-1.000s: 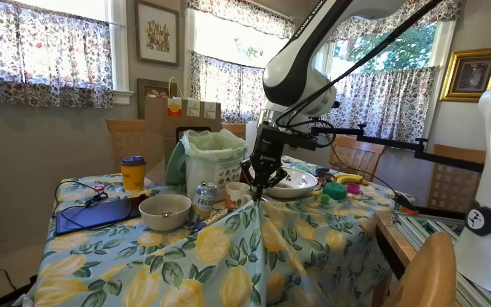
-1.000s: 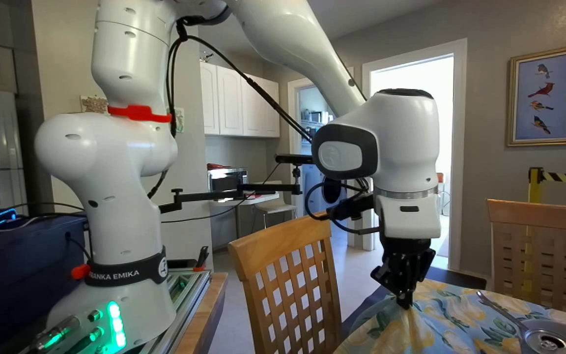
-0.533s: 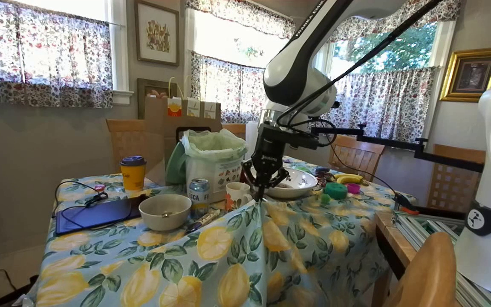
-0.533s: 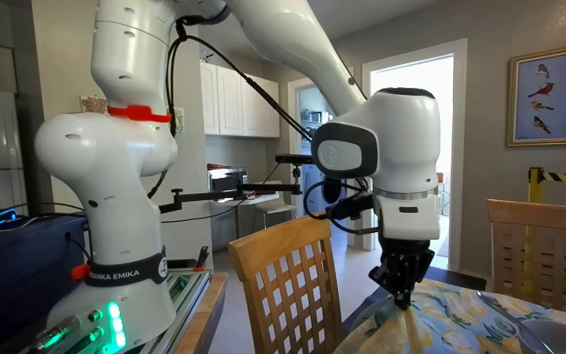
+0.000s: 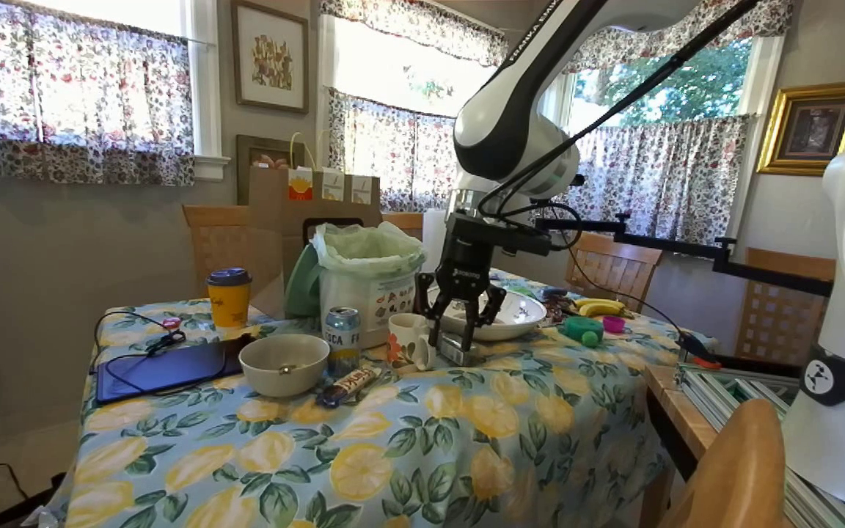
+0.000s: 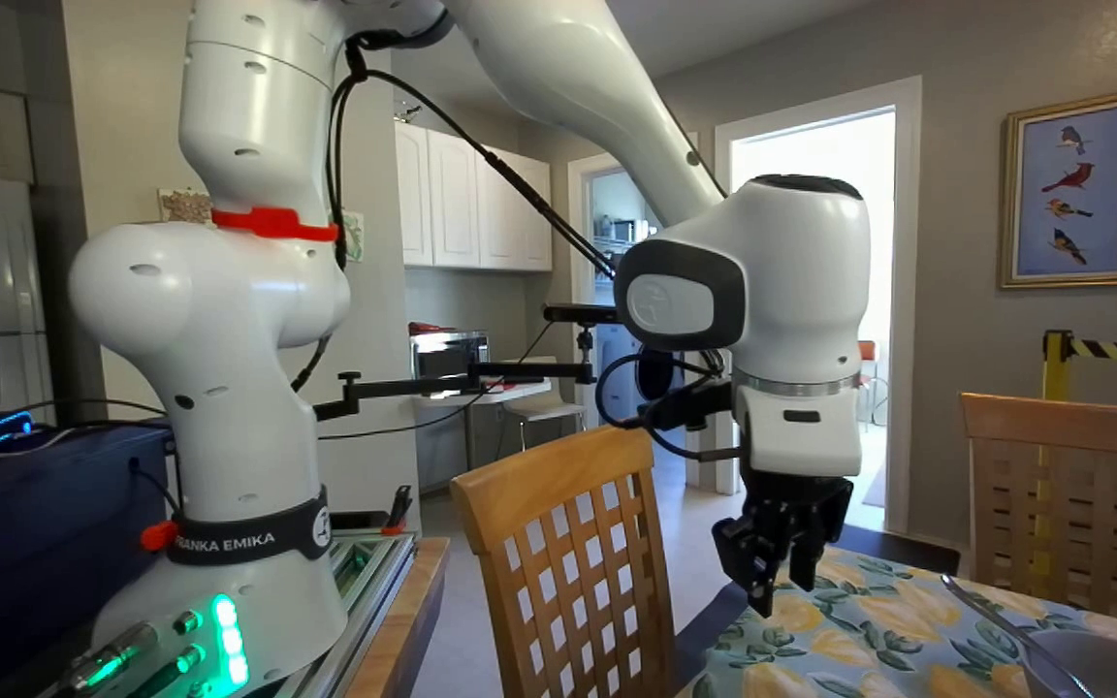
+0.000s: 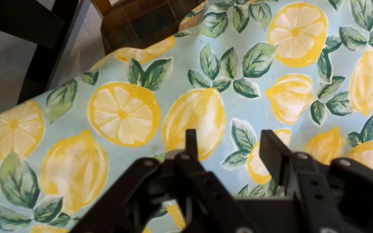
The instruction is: Move the cloth on the table
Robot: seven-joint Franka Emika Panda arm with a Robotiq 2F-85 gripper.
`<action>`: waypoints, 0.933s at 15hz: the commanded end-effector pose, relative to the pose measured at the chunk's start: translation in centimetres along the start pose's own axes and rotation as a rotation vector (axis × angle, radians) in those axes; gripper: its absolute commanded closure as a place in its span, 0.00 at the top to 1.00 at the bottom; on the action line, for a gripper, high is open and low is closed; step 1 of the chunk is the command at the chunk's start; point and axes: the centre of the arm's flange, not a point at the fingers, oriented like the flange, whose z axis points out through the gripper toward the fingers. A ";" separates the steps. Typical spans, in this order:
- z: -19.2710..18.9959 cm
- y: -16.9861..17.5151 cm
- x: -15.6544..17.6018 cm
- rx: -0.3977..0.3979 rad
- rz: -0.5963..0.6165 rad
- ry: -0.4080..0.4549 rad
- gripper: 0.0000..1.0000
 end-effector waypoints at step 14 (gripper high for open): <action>-0.6 0.0 -0.7 -0.061 -0.043 -0.096 1.00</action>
